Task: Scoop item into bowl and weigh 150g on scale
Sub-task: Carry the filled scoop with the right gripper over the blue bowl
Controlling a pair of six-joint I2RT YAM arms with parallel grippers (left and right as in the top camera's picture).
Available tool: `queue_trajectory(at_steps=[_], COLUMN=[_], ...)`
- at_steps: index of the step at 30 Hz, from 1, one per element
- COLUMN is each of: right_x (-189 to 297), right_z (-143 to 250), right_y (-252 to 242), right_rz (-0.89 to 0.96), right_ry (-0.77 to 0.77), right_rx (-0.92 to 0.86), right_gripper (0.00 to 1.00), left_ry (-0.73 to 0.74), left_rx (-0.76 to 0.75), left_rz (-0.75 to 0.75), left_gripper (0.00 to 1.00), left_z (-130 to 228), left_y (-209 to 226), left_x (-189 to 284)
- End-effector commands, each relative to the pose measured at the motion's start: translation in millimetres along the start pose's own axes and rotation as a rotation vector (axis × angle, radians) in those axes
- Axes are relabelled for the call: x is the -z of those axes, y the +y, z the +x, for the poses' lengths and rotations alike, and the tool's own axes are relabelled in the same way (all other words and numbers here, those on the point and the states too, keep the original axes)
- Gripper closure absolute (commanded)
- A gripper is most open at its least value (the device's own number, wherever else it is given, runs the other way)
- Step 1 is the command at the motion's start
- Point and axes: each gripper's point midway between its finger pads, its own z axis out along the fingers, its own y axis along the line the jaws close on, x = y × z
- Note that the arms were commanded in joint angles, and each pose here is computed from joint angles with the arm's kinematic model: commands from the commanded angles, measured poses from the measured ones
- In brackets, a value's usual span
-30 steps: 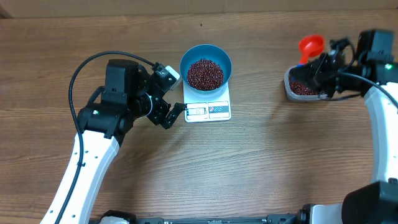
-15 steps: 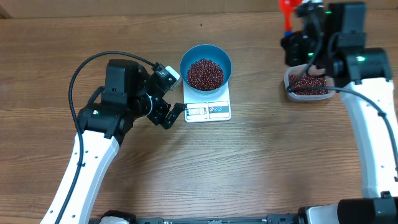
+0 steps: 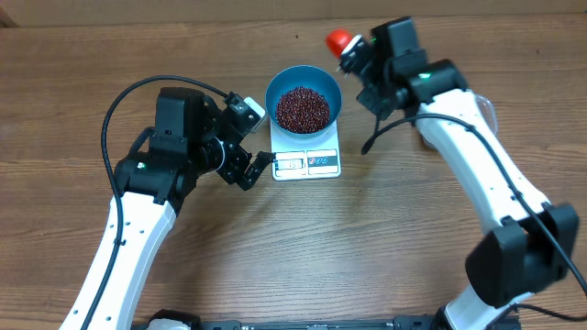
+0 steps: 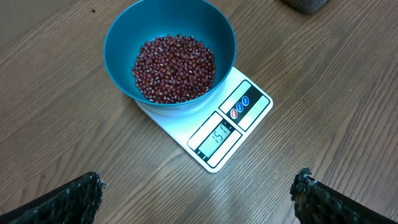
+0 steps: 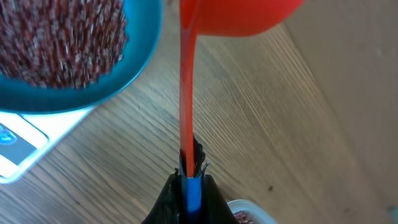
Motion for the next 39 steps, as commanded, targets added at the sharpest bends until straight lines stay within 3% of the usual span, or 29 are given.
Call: queue_trajectory(at_steps=[1, 7, 15, 28, 39], right_x=[5, 5, -14, -32, -43], right_z=[-7, -15, -14, -19, -9], right_y=[-3, 5, 20, 59, 59], right_rz=[0.066, 0.061, 0.023, -0.070, -0.044], right_ry=[0.024, 0.010, 0.045, 0.058, 0.121], right_rx=[0.180, 0.205, 0.377, 0.442, 0.458], right_gripper=[0.96, 0.96, 0.96, 0.96, 0.96], left_ry=[-0.003, -0.003, -0.003, -0.003, -0.003], left_rx=[0.013, 0.013, 0.013, 0.013, 0.013], left_rz=[-0.006, -0.005, -0.006, -0.006, -0.006], left_gripper=[0.01, 0.01, 0.01, 0.00, 0.00], left_z=[0, 0, 0, 0, 0], left_y=[3, 3, 3, 3, 3], left_x=[1, 1, 1, 1, 1])
